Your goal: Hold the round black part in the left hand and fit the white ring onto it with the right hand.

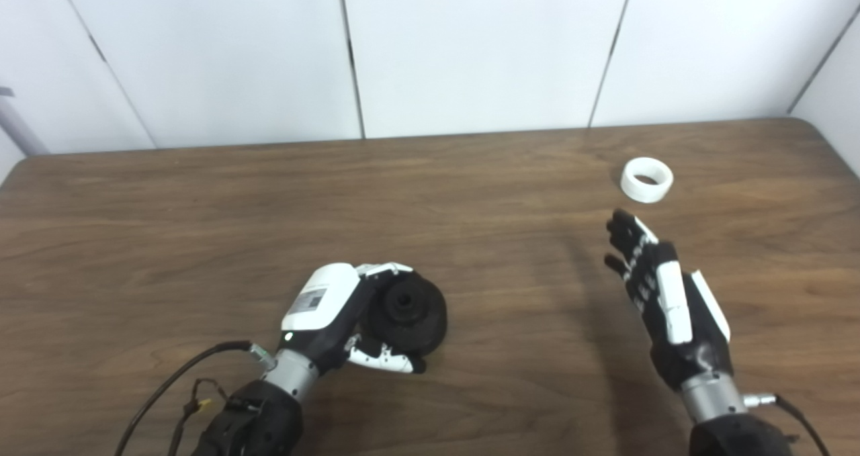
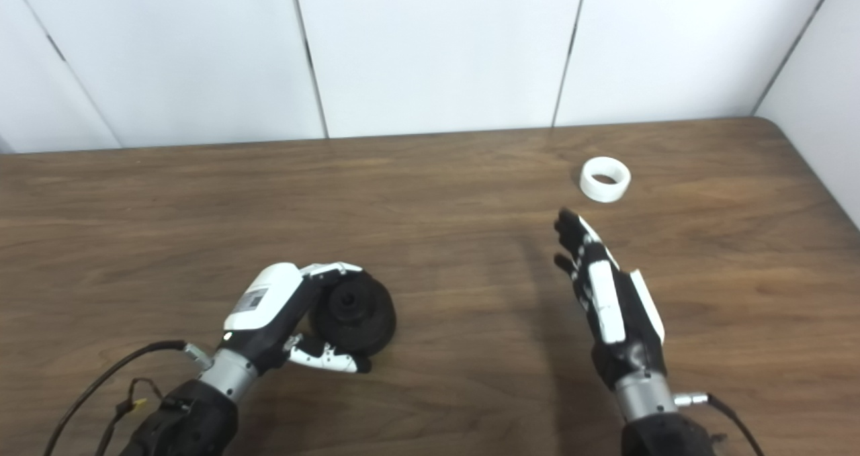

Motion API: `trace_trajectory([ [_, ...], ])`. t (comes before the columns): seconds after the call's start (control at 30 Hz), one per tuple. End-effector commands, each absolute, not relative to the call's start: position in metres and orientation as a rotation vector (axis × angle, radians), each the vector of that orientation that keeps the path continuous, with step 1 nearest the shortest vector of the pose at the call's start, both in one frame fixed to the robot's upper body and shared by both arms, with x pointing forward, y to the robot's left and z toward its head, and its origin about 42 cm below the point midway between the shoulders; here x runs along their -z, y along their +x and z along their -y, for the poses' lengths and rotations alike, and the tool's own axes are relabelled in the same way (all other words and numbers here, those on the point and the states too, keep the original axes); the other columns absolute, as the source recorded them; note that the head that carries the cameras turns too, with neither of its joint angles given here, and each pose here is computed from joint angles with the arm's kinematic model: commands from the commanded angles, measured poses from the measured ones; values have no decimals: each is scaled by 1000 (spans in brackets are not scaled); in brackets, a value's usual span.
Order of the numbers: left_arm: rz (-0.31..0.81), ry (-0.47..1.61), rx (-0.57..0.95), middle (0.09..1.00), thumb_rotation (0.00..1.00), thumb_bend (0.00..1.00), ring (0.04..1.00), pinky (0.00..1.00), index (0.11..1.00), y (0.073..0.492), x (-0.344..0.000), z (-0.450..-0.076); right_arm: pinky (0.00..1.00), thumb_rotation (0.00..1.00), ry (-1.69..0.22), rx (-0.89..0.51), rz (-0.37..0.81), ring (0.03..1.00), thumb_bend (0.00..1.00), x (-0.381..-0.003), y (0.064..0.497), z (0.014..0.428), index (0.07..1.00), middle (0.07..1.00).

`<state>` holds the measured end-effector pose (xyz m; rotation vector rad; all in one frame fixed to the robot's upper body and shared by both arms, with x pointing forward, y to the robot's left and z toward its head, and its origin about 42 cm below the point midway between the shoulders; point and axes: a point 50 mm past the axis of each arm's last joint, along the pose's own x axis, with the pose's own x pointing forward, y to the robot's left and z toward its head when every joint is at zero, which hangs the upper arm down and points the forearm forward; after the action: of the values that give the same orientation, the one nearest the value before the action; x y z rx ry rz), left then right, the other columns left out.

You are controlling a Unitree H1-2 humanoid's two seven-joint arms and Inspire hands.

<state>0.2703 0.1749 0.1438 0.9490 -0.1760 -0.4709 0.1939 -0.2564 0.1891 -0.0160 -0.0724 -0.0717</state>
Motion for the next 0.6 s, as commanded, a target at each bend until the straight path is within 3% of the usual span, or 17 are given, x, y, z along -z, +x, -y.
trace_trajectory([
  [0.0,81,926,560,745,55,525,797,706,483,265,-132,-174,914,994,-5,75,185,943,636,-218,203,256,892,913],
  [0.2,20,912,591,765,55,525,813,716,483,265,-128,-175,902,1000,-29,94,193,949,617,-232,204,263,888,906],
  [0.57,52,1015,605,754,59,525,825,736,484,258,-120,-167,919,1000,-28,84,189,946,623,-233,201,267,890,903],
])
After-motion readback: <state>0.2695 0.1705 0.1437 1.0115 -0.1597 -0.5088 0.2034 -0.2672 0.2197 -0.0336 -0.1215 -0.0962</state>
